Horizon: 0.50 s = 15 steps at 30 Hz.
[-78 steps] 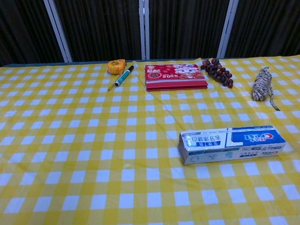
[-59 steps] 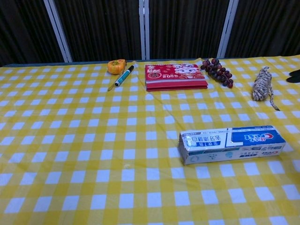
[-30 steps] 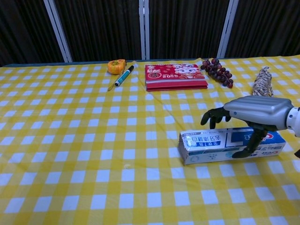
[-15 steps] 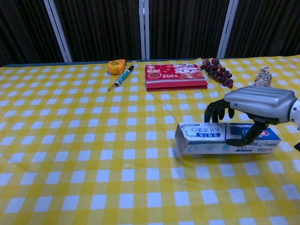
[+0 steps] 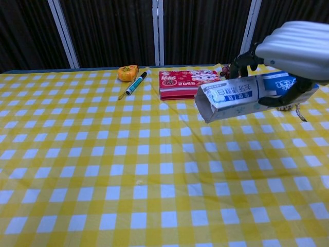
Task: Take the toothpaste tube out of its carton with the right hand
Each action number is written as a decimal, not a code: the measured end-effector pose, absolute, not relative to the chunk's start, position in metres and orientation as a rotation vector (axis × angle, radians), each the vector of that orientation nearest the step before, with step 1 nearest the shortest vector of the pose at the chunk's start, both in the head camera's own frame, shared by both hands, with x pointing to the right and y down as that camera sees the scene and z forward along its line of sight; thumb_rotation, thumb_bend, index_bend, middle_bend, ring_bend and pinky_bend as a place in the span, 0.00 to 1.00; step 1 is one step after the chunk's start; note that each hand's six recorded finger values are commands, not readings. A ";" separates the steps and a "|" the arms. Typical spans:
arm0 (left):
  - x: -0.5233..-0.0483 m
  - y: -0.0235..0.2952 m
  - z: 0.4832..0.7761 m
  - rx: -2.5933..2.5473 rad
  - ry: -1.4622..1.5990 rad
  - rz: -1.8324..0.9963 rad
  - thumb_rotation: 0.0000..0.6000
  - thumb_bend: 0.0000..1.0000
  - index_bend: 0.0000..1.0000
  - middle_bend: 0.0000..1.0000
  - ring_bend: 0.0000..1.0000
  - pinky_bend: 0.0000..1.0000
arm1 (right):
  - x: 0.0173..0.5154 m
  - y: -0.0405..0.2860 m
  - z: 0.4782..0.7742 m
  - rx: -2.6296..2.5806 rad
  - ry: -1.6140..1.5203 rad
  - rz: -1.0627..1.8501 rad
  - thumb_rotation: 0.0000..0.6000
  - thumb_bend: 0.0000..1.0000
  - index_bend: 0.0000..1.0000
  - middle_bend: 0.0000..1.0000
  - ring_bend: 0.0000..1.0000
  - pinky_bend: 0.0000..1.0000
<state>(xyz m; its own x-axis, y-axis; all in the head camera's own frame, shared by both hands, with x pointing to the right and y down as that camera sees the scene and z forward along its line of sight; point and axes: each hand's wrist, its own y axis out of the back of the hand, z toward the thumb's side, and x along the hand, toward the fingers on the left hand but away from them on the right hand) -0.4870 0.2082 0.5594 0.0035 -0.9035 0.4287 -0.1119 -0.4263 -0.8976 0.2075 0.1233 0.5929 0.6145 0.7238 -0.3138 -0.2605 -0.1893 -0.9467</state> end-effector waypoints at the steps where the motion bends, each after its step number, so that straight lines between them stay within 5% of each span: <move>1: -0.487 0.208 0.558 -1.608 1.069 -1.488 1.00 0.00 0.00 0.00 0.00 0.00 | 0.206 0.122 0.587 -1.512 -0.417 0.922 1.00 0.31 0.43 0.44 0.38 0.42; 15: -0.489 0.208 0.554 -1.620 1.082 -1.474 1.00 0.00 0.00 0.00 0.00 0.00 | 0.216 0.103 0.556 -0.880 -0.251 0.825 1.00 0.34 0.43 0.45 0.41 0.43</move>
<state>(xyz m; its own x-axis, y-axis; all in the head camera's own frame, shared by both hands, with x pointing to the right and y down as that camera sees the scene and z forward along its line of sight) -0.4887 0.2083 0.5539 0.0104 -0.9067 0.4217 -0.1308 -0.4193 -0.8984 0.2162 0.1026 0.5563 0.6728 0.7287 -0.1275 -0.5346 0.3598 -0.7647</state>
